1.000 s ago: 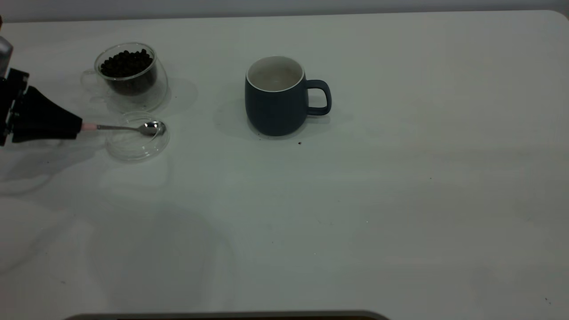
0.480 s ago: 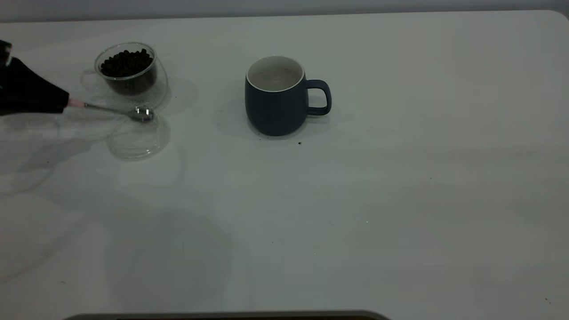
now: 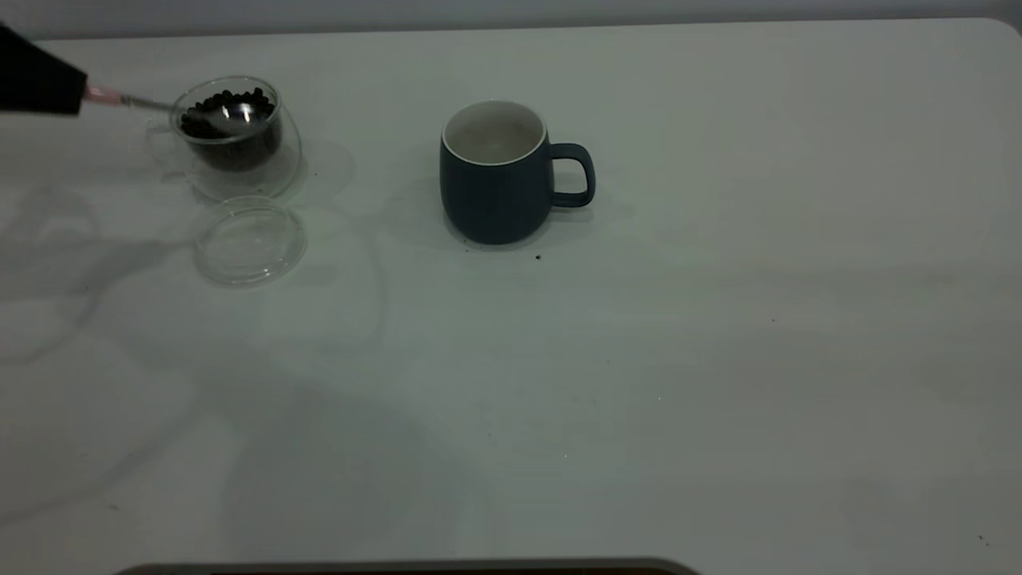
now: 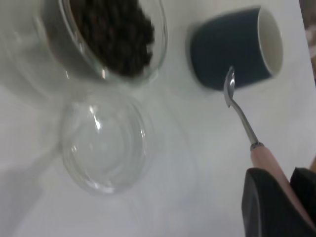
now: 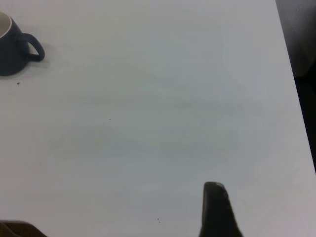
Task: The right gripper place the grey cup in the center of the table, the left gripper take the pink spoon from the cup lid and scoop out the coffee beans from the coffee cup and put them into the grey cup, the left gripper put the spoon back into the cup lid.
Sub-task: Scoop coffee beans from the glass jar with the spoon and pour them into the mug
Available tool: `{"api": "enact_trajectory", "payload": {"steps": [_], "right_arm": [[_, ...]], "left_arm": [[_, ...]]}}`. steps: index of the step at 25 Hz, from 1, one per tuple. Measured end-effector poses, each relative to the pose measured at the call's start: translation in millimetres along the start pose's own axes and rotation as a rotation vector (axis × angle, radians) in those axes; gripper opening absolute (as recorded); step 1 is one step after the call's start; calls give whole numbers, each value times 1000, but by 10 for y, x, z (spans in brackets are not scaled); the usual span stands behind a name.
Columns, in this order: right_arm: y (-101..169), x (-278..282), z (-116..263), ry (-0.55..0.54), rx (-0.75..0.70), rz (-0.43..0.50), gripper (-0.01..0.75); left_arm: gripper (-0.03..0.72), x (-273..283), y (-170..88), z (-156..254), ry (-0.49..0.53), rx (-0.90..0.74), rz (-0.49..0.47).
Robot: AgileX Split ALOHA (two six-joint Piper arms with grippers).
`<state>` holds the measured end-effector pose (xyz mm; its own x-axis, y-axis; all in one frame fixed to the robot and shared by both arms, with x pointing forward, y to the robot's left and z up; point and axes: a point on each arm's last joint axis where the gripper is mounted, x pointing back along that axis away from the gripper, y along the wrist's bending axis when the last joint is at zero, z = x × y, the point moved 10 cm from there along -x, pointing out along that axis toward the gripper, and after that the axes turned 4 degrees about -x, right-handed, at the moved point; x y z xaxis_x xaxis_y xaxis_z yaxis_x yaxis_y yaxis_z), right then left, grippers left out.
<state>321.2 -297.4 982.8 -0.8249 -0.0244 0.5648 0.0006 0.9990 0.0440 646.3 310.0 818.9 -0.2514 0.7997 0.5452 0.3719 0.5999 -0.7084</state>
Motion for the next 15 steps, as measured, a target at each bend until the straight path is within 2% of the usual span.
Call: {"api": "enact_trajectory", "payload": {"steps": [6, 10, 15], "right_arm": [[0, 0, 0, 0, 0, 0, 506], [0, 0, 0, 0, 0, 0, 506], [0, 0, 0, 0, 0, 0, 506]], "left_arm": [[122, 109, 112, -374, -110, -3, -77], [122, 118, 260, -378, -115, -3, -149], [122, 17, 446, -275, -104, 28, -168]]}}
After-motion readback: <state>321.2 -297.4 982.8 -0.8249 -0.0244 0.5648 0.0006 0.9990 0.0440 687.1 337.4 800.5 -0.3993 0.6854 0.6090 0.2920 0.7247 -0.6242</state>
